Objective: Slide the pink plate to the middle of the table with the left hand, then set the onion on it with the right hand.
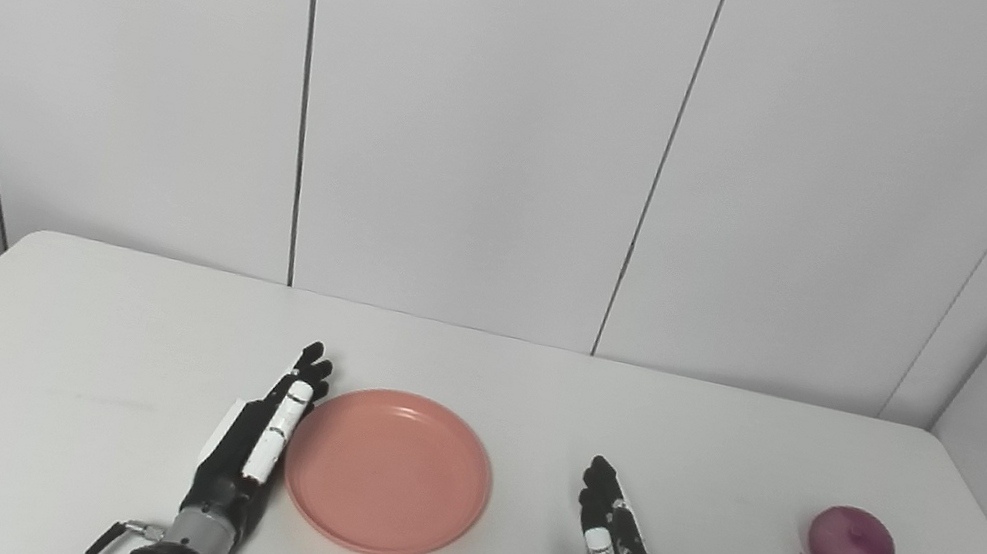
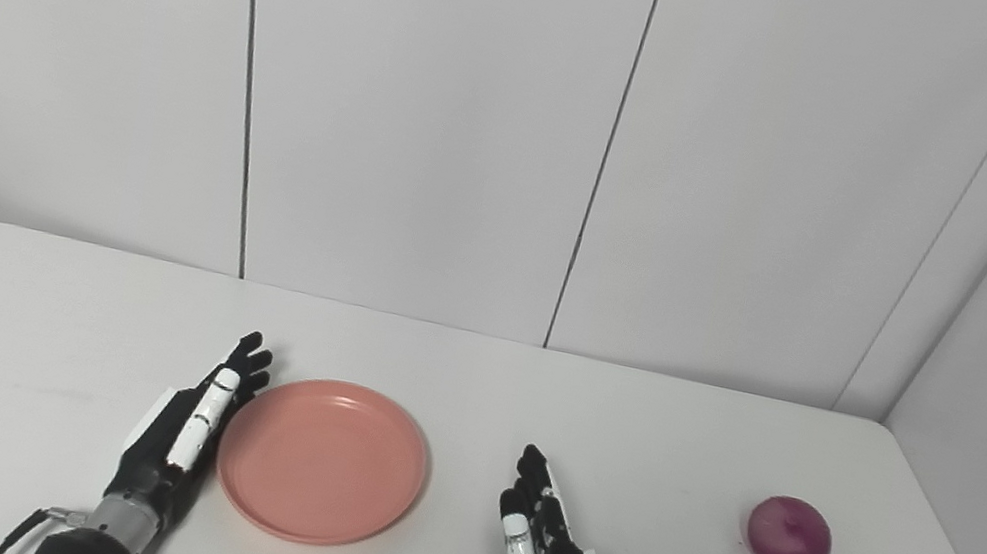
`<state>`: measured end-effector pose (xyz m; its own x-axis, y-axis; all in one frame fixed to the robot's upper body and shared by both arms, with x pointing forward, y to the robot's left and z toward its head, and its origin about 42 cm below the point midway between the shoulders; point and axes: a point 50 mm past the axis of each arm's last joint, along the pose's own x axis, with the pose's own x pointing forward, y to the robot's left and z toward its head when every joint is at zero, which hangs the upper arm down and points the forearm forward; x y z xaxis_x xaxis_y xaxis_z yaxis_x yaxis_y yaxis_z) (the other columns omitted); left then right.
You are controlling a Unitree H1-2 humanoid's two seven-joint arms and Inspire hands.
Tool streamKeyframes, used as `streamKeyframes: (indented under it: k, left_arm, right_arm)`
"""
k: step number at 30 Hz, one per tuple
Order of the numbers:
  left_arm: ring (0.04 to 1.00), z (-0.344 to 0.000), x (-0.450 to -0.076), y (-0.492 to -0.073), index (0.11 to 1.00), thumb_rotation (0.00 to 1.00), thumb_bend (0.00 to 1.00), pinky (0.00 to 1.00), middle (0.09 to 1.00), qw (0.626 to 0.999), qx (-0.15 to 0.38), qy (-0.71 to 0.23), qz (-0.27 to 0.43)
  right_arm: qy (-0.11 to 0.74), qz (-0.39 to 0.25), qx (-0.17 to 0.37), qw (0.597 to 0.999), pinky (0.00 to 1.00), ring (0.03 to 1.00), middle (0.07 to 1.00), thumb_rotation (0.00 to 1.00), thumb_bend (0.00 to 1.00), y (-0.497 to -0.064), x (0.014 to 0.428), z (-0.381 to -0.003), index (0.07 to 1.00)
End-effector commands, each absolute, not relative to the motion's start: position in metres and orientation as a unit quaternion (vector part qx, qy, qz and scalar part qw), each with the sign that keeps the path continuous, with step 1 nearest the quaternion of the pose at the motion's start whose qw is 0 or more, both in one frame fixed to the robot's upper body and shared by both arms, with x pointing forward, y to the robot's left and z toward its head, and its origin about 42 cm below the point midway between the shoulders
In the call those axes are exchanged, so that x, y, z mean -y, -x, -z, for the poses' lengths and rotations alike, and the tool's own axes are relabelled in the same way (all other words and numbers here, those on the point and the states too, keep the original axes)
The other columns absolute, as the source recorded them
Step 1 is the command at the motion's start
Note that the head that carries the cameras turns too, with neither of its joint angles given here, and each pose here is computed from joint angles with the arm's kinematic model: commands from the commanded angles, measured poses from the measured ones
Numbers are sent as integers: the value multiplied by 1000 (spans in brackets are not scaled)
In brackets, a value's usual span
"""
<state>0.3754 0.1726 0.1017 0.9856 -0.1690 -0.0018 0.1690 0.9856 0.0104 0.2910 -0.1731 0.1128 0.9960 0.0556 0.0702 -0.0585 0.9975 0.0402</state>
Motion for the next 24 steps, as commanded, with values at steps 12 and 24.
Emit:
streamKeyframes:
  k: [12, 24]
  left_arm:
    - [968, -99, -136, -358, 964, 1000, 551, 964, 975, 996, -18, 4, 89]
    - [971, -108, -127, -356, 975, 1000, 533, 960, 989, 995, -12, 13, 102]
  right_arm:
    - [-20, -20, 46, 999, 1000, 954, 933, 773, 561, -296, 176, -116, 927]
    - [-14, -18, 45, 999, 1000, 955, 939, 795, 580, -295, 176, -118, 932]
